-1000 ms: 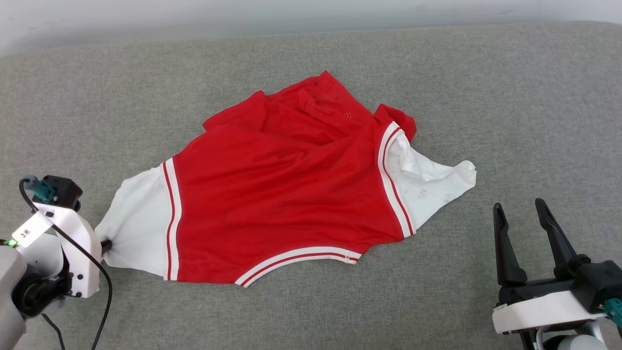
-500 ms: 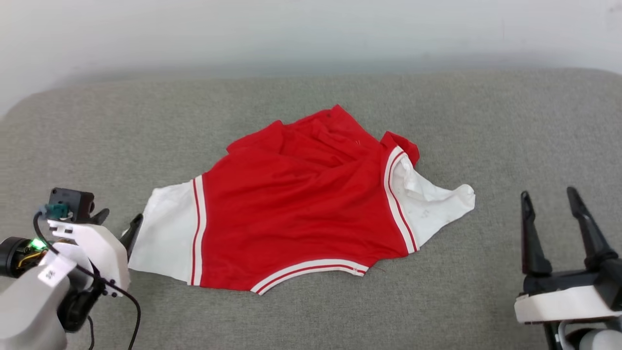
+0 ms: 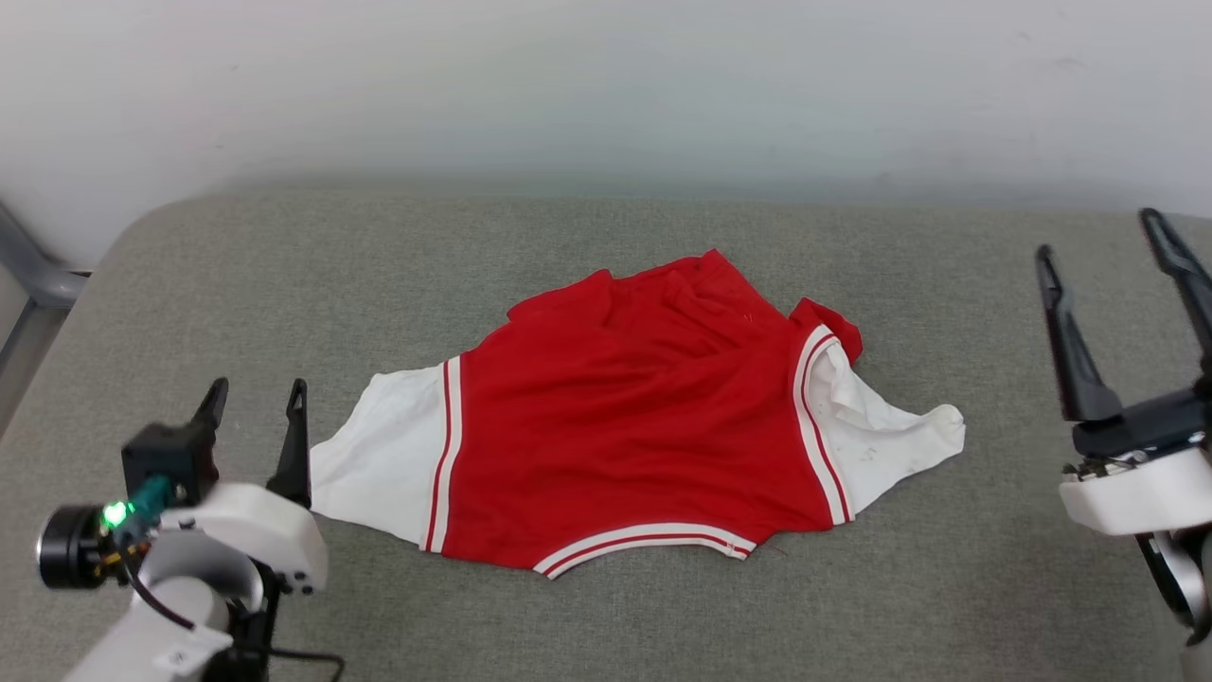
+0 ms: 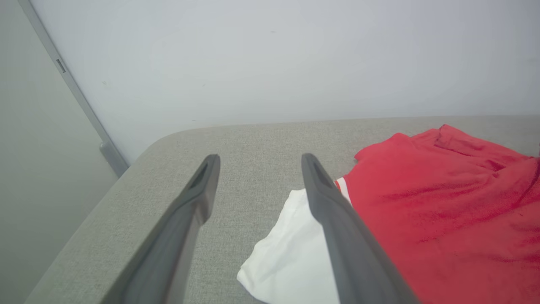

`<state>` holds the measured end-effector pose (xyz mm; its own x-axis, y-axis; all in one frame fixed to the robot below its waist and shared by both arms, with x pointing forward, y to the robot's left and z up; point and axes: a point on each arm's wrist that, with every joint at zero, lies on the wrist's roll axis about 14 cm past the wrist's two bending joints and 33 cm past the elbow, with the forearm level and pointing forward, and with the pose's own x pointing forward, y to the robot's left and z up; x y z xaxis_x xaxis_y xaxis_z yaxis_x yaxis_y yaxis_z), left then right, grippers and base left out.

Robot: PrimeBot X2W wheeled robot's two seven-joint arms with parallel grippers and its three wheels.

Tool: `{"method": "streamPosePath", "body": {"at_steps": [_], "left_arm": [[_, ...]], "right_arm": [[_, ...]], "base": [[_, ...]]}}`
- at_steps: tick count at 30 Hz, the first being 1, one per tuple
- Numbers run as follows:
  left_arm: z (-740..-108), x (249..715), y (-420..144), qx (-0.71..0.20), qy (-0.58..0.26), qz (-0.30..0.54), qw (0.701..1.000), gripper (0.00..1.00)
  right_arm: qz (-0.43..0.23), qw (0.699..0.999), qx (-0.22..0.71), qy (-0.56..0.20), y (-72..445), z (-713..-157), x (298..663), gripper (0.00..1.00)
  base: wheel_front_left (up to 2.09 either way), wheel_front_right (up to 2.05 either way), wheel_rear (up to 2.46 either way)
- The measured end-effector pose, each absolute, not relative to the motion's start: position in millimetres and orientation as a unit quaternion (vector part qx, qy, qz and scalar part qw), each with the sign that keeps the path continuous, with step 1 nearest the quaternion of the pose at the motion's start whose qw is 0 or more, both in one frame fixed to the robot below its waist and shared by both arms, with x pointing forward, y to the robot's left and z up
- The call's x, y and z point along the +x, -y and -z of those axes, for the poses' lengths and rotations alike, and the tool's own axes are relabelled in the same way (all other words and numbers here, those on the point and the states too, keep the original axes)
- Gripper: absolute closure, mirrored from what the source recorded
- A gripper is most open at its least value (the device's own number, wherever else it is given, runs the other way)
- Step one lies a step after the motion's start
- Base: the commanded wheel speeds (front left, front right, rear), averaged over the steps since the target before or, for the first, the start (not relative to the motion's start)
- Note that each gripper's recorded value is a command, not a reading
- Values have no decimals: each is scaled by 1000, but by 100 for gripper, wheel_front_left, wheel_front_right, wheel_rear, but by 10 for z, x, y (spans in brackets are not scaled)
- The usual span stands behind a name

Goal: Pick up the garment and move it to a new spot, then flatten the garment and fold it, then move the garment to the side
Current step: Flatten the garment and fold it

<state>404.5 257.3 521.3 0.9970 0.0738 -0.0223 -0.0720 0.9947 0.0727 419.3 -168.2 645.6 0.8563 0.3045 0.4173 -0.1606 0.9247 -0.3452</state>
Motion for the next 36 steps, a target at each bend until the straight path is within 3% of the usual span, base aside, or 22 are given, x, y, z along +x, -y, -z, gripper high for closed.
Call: {"method": "streamPosePath", "body": {"at_steps": [7, 12, 18, 22, 27, 36], "left_arm": [[-5285, 3790, -2486, 33, 26, -63, 997, 0], [-5237, 3664, -2431, 25, 34, -74, 996, 0], [-5168, 3636, -2370, 16, 33, -76, 996, 0], [-5132, 3673, -2352, 14, 33, -76, 996, 0], [-5095, 3791, -2314, 10, 34, -75, 997, 0], [-4932, 3939, -2416, 16, 16, -86, 996, 0]], "right_arm": [[-224, 945, -196, 138, 1415, -6106, 4413, 0], [-270, 938, -214, -32, 1351, -5668, 4500, 0], [-266, 903, -223, -254, 1640, -5123, 4456, 0], [-243, 874, -218, -359, 1875, -4869, 4468, 0], [-224, 845, -208, -439, 1997, -4521, 4564, 0], [-240, 797, -204, -516, 1808, -3785, 4633, 0]], "base": [[0, 0, 0], [0, 0, 0], [0, 0, 0], [0, 0, 0], [0, 0, 0], [0, 0, 0]]}}
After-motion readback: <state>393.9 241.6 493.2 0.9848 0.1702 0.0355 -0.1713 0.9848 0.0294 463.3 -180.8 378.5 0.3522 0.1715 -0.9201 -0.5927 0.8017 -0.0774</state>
